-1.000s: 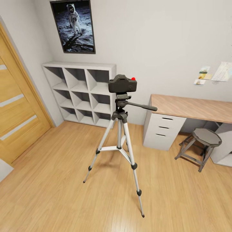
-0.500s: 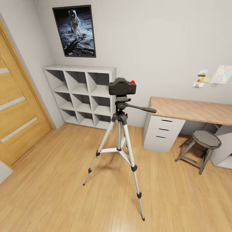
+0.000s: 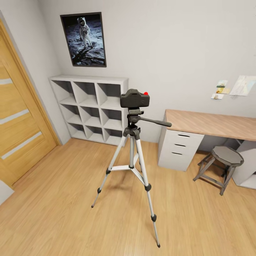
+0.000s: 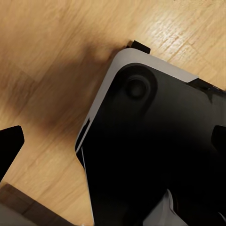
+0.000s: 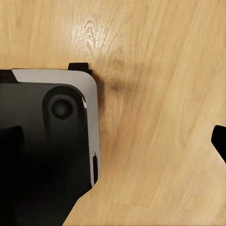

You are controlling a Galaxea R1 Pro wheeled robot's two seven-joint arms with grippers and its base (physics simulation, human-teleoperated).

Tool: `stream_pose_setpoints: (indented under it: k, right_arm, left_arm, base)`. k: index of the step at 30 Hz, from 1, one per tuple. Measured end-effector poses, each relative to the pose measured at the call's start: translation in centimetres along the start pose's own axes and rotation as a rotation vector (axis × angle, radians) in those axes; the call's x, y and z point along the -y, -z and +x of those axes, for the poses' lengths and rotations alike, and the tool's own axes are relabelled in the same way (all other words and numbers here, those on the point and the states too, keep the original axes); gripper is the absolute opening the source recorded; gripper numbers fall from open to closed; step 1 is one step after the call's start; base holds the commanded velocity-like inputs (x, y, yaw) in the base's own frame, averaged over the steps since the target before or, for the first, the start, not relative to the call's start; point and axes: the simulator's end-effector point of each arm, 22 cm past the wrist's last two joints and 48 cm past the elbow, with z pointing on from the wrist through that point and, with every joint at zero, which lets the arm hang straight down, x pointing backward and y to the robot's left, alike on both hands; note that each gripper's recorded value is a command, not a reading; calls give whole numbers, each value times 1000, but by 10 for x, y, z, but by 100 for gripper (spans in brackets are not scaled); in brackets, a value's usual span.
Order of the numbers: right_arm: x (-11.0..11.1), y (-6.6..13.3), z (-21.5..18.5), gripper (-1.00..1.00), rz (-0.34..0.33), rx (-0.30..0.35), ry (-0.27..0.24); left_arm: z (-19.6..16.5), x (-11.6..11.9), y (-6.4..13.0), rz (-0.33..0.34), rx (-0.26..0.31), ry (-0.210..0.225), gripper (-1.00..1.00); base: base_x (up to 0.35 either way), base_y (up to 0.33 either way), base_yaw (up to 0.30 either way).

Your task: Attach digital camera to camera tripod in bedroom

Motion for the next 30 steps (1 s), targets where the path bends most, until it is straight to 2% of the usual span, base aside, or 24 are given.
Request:
stream_pose_setpoints:
  k: [30]
  right_arm:
    - [0, 5, -19, 100, -1, 48, -3]
  left_arm:
    - [-17, 8, 5, 21, 43, 5, 100]
  base:
    - [0, 0, 0]
